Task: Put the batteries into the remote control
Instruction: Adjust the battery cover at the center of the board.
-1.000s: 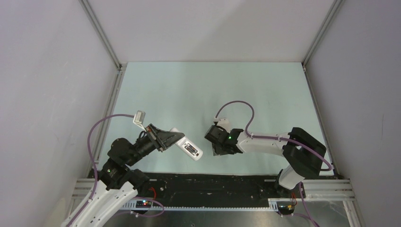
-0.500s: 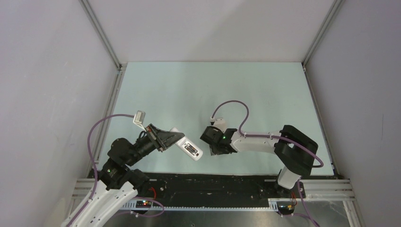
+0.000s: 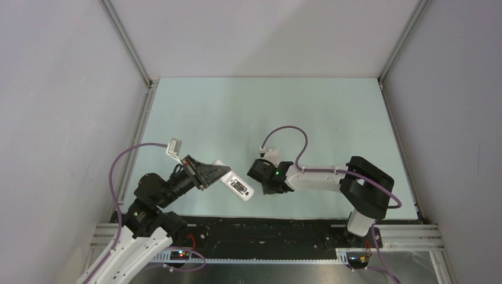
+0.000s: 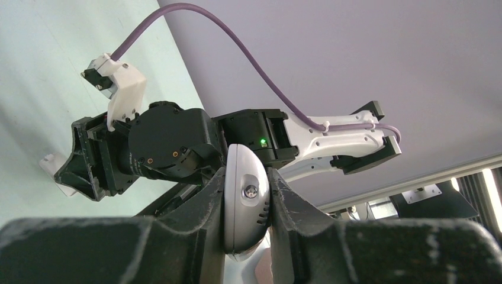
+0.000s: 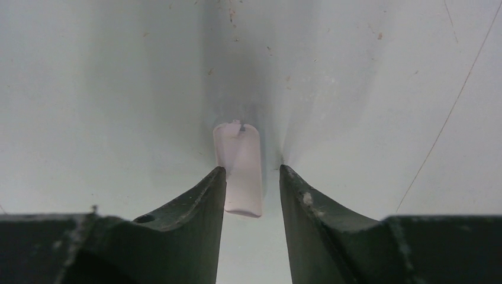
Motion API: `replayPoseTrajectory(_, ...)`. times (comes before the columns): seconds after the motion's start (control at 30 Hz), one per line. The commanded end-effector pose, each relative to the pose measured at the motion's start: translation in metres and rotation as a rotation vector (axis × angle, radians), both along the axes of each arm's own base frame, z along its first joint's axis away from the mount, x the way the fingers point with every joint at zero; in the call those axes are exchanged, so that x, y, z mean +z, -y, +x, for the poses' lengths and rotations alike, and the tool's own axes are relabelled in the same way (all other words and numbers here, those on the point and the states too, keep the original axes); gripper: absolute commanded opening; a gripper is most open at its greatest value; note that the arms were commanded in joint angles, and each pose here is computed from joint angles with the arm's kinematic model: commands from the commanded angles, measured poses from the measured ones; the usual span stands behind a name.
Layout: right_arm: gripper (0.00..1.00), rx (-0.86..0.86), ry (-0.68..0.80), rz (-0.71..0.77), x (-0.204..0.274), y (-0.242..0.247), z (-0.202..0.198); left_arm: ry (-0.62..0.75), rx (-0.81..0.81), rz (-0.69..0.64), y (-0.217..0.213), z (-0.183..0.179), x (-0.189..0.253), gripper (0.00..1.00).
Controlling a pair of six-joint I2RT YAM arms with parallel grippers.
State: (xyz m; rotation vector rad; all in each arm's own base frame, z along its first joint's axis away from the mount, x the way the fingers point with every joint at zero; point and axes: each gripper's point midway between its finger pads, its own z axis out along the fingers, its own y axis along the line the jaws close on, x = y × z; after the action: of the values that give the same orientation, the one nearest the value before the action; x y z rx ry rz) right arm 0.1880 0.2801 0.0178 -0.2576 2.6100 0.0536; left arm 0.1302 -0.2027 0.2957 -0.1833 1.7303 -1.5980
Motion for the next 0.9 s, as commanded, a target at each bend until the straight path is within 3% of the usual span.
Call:
replayPoseTrajectory(0.0,0.42,0.025,-0.081,-0.078,-0.028,0.012,-0.017,0.037,0.0,-0.025,-0.002,-0.002,0.011,0.01)
replayPoseTrajectory(0.47,0.41,0.047,-0.141,-0.053,-0.04,0.002,-0.028,0.037,0.002,-0.027,-0.003,-0.003,0.011,0.01)
replayPoseTrajectory(0.87,0.31,0.038,-0.174,-0.029,-0.049,0.005,-0.041,0.028,0.003,-0.025,-0.002,-0.002,0.01,0.01)
